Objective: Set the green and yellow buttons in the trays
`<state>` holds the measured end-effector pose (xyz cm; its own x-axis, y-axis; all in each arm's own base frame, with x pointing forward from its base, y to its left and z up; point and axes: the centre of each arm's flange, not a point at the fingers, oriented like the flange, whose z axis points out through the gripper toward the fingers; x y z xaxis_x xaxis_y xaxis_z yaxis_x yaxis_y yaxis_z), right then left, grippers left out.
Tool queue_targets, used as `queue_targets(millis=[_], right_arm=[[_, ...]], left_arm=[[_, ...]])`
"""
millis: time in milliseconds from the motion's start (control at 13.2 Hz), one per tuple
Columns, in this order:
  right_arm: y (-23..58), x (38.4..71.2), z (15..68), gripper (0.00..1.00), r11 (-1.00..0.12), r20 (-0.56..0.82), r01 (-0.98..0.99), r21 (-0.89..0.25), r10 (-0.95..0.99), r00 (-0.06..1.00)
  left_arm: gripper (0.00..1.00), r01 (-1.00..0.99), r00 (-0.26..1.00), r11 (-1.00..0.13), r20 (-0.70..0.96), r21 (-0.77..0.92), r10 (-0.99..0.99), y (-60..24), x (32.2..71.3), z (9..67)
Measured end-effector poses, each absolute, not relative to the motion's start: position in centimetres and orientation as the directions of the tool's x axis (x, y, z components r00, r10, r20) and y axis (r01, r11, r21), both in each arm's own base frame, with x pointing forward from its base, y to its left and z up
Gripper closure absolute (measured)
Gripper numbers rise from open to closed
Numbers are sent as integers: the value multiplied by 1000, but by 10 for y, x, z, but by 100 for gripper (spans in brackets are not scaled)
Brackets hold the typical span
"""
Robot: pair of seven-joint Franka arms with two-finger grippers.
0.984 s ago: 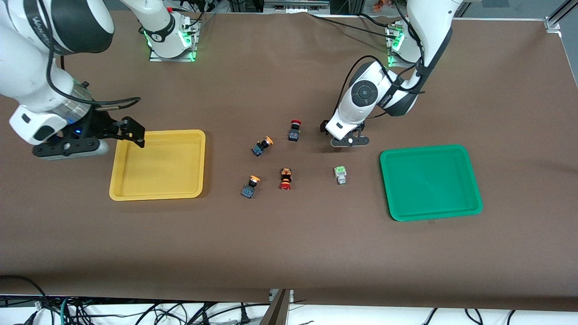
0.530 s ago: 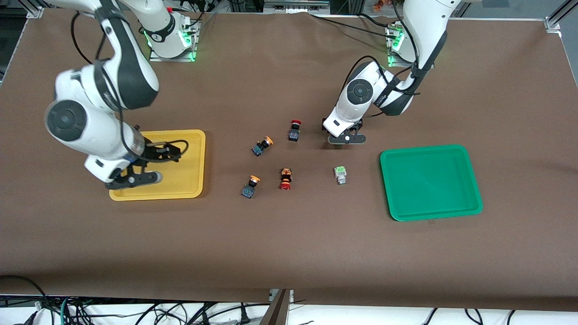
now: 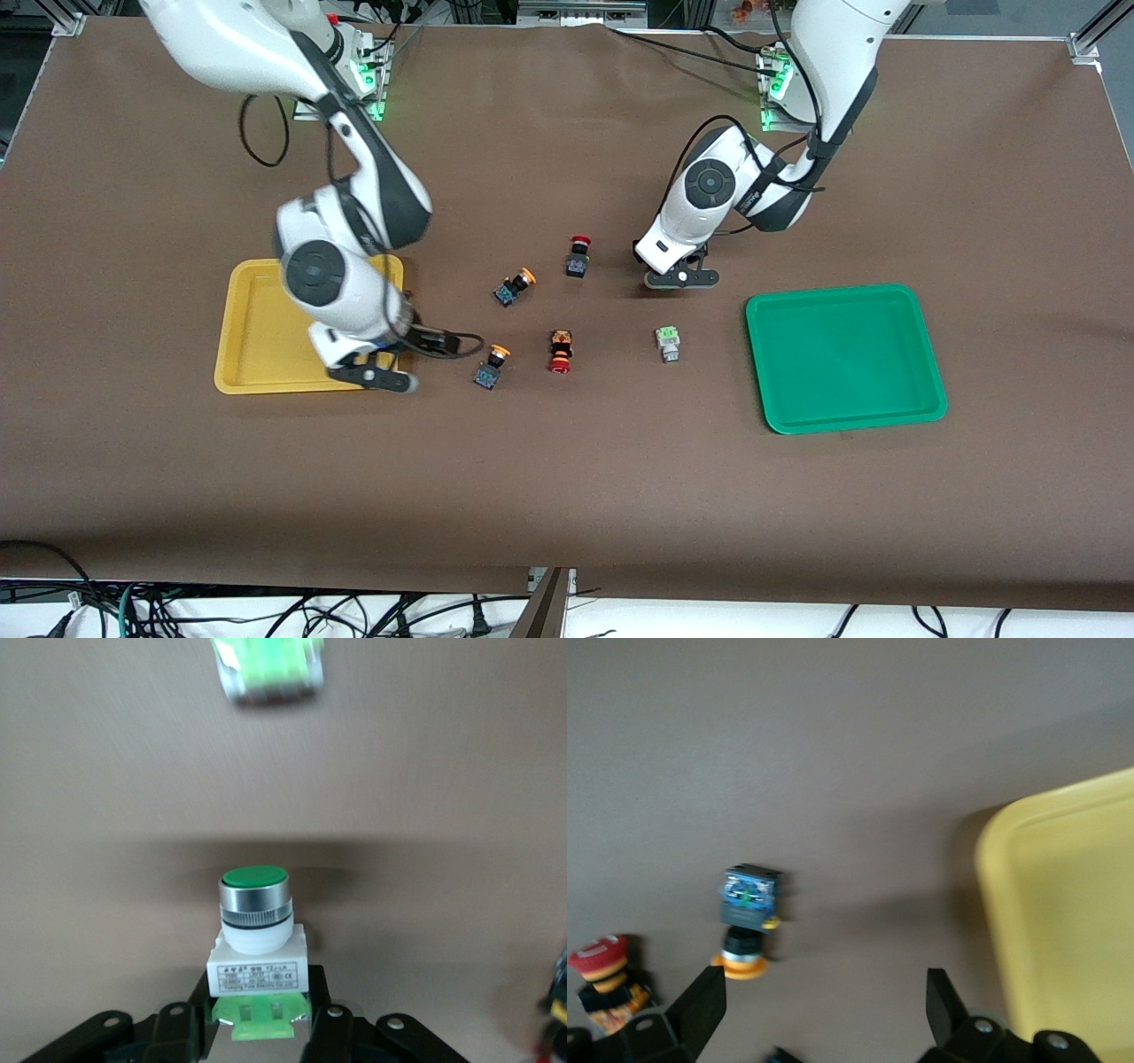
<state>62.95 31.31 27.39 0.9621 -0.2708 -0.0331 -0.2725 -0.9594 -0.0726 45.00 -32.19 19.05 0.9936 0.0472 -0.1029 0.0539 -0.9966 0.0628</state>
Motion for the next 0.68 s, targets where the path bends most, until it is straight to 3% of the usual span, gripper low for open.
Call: queue_targets(millis=[378,681], right_arm=[[363,629,208,0,-916,-12,-378,-137,-380,925],[363,635,179,3,-909,-2,-387,-157,-392,920]], left_arm=[[58,-51,996,-998,-67,45,-54,-211,538,251],[58,-96,994,-995,-57,3,-96,-80,572,249]])
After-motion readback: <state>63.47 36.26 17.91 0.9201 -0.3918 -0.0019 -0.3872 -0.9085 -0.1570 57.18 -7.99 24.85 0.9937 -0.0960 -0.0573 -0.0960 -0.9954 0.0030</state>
